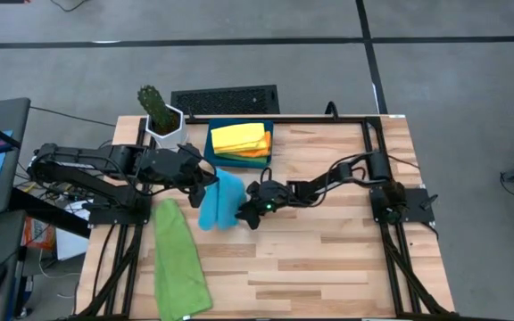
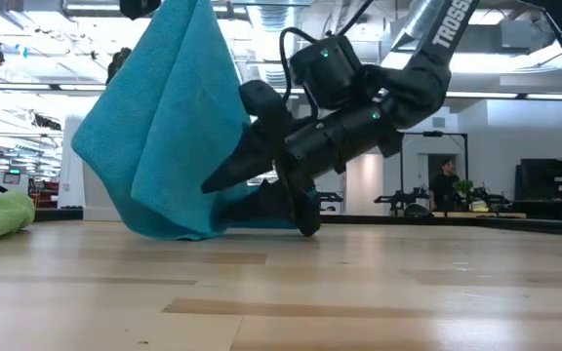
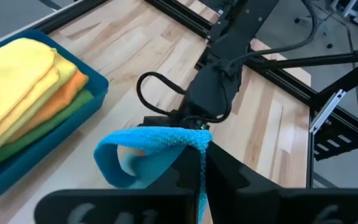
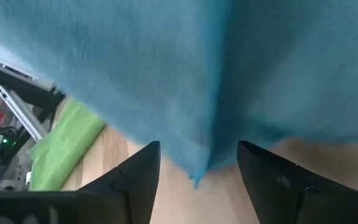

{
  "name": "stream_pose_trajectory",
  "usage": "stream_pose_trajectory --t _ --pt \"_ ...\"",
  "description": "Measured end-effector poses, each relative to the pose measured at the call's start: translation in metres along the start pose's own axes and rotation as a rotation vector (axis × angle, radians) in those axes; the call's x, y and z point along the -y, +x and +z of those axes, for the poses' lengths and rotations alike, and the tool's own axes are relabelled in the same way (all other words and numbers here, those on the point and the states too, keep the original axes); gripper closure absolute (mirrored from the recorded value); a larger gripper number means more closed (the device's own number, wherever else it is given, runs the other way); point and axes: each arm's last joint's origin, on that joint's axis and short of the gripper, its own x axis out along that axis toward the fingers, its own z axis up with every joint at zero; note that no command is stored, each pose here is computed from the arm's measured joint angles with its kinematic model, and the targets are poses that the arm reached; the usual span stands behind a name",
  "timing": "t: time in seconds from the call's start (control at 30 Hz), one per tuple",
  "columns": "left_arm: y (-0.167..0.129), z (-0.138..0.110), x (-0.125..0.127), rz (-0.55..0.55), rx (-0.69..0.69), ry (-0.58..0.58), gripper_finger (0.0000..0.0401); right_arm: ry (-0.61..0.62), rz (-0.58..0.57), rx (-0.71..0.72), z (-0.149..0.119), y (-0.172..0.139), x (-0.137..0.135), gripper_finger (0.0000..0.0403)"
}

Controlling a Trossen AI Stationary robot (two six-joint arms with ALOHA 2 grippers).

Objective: Fold microfiber towels
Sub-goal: Fold the blue towel

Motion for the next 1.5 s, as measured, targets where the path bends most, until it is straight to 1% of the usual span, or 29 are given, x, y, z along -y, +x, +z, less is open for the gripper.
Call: stream_pose_trajectory --t 0.2,0.3,0.37,0.43,0.5,0.57,0.63,0.73,0.77,0.9,1.0,1.13,1.2,1.3,1.4,1.43,1.5 --pt "0.000 0.000 0.000 -0.001 0.003 0.018 0.0397 -0.003 0.002 0.009 -0.001 0.011 -0.002 0.0165" --pt "0.000 0.000 0.000 -0.002 0.004 0.018 0.0397 -0.011 -0.016 0.028 0.003 0.014 -0.004 0.0165" --pt "0.000 0.000 0.000 -0.002 0.004 0.018 0.0397 -0.036 -0.040 0.053 0.008 0.015 -0.006 0.0166" --pt "0.000 0.000 0.000 -0.002 0.004 0.018 0.0397 -0.052 -0.050 0.060 0.013 0.017 -0.008 0.0177" --pt "0.000 0.000 0.000 -0.002 0.004 0.023 0.0397 -0.054 -0.053 0.055 0.017 0.018 -0.010 0.0202" --pt "0.000 0.000 0.000 0.000 0.005 0.034 0.0397 -0.077 -0.050 0.056 0.019 0.019 -0.012 0.0241" --pt "0.000 0.001 0.000 0.010 0.012 0.044 0.0397 -0.103 -0.047 0.056 0.020 0.019 -0.013 0.0290" --pt "0.000 0.001 0.000 0.019 0.018 0.055 0.0397 -0.111 -0.023 0.036 0.020 0.019 -0.014 0.0372" --pt "0.000 0.001 0.000 0.019 0.018 0.061 0.0397 -0.112 -0.006 0.027 0.020 0.019 -0.014 0.0385" --pt "0.000 0.000 -0.001 0.023 0.014 0.079 0.0397 -0.083 0.004 -0.039 0.020 0.014 -0.017 0.0391" --pt "0.000 -0.002 -0.002 0.037 -0.007 0.088 0.0397 -0.097 -0.010 -0.101 0.028 -0.001 -0.028 0.0395" --pt "0.000 -0.003 -0.003 0.045 -0.018 0.101 0.0397 -0.181 -0.061 -0.159 0.046 -0.039 -0.050 0.0398" --pt "0.000 -0.003 -0.003 0.053 -0.015 0.102 0.0397 -0.232 -0.084 -0.153 0.056 -0.061 -0.063 0.0398" --pt "0.000 -0.002 -0.004 0.095 0.018 0.083 0.0397 -0.284 -0.125 -0.132 0.069 -0.095 -0.078 0.0399" --pt "0.006 0.002 -0.003 0.155 0.106 0.019 0.0397 -0.302 -0.228 -0.096 0.078 -0.127 -0.088 0.0399" --pt "0.011 0.004 -0.001 0.158 0.129 0.015 0.0397 -0.311 -0.264 -0.087 0.080 -0.136 -0.090 0.0397" --pt "0.024 0.005 0.005 0.126 0.117 0.056 0.0395 -0.335 -0.308 -0.064 0.083 -0.151 -0.094 0.0384"
